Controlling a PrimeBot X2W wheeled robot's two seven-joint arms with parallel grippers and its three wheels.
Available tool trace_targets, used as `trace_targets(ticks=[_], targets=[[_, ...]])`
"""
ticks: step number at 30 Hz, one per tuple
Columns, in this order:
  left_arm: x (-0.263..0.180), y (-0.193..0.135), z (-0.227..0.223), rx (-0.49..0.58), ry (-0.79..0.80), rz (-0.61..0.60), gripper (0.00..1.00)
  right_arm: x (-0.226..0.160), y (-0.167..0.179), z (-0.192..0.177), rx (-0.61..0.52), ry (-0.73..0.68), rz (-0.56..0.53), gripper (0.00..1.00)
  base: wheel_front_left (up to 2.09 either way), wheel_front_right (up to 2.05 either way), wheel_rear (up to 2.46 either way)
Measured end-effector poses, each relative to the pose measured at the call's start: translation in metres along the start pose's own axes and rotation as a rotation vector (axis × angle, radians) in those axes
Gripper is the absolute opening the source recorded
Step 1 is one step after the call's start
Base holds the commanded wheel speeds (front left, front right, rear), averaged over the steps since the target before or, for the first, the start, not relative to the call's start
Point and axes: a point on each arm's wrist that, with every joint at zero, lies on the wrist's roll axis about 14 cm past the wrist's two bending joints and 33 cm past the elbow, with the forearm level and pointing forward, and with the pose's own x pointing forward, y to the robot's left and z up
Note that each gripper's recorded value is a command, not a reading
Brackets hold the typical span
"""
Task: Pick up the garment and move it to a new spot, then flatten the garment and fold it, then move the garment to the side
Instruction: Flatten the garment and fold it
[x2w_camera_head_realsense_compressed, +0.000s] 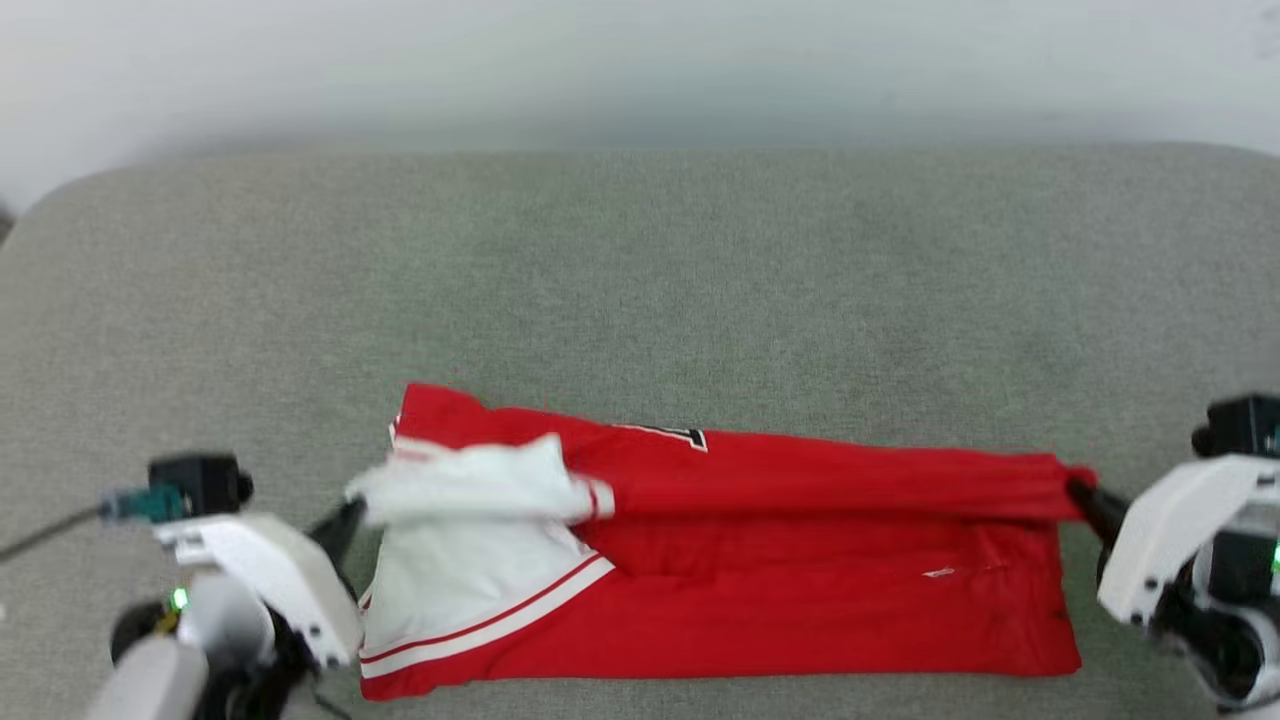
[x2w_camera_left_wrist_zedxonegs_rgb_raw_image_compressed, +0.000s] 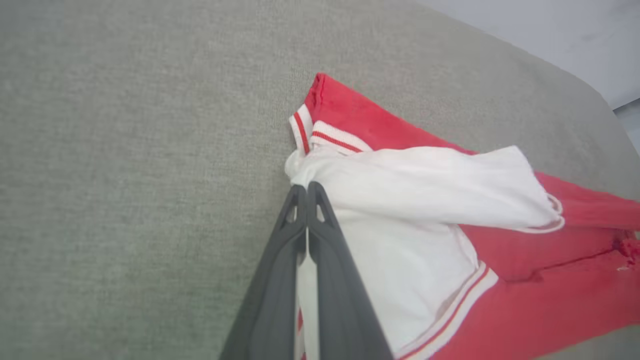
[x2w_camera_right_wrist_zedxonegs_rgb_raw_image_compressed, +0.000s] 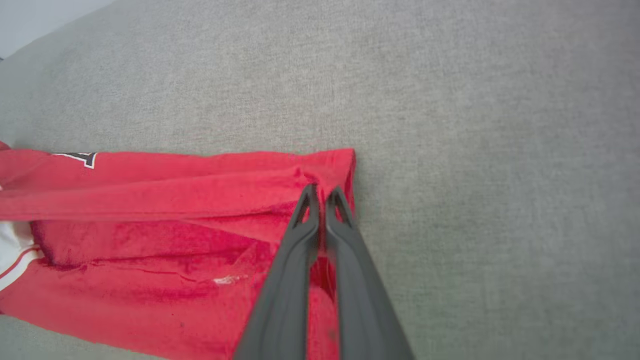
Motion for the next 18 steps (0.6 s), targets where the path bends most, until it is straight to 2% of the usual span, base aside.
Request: trace_targets(ticks=[4, 5, 6, 7, 8, 12, 18], targets=[[-0.019, 0.001, -0.052, -0.093, 0.100, 0.019, 0.00, -0.010, -0.005, -0.036, 0.035, 0.044, -0.014, 0.00, 0.00, 0.00, 0.00], [-0.022, 0.000, -0.065, -0.106, 0.131, 0.024, 0.04, -0.012, -0.007, -0.043, 0.044, 0.045, -0.021, 0.28, 0.00, 0.00, 0.00], [-0.024, -0.003, -0.077, -0.124, 0.160, 0.022, 0.45, -0.013, -0.008, -0.051, 0.061, 0.051, -0.024, 0.78, 0.00, 0.00, 0.00], [-0.025, -0.006, -0.086, -0.144, 0.174, 0.018, 0.67, -0.014, -0.010, -0.059, 0.075, 0.054, -0.030, 1.00, 0.00, 0.00, 0.00], [-0.025, -0.008, -0.089, -0.159, 0.169, 0.020, 1.00, -0.014, -0.011, -0.066, 0.087, 0.053, -0.036, 1.00, 0.00, 0.00, 0.00], [-0.023, -0.010, -0.084, -0.158, 0.090, 0.032, 1.00, -0.015, -0.017, -0.077, 0.095, 0.014, -0.058, 1.00, 0.00, 0.00, 0.00], [-0.028, -0.014, -0.043, -0.067, -0.146, 0.025, 1.00, -0.027, -0.007, -0.042, 0.070, -0.175, -0.024, 1.00, 0.00, 0.00, 0.00]])
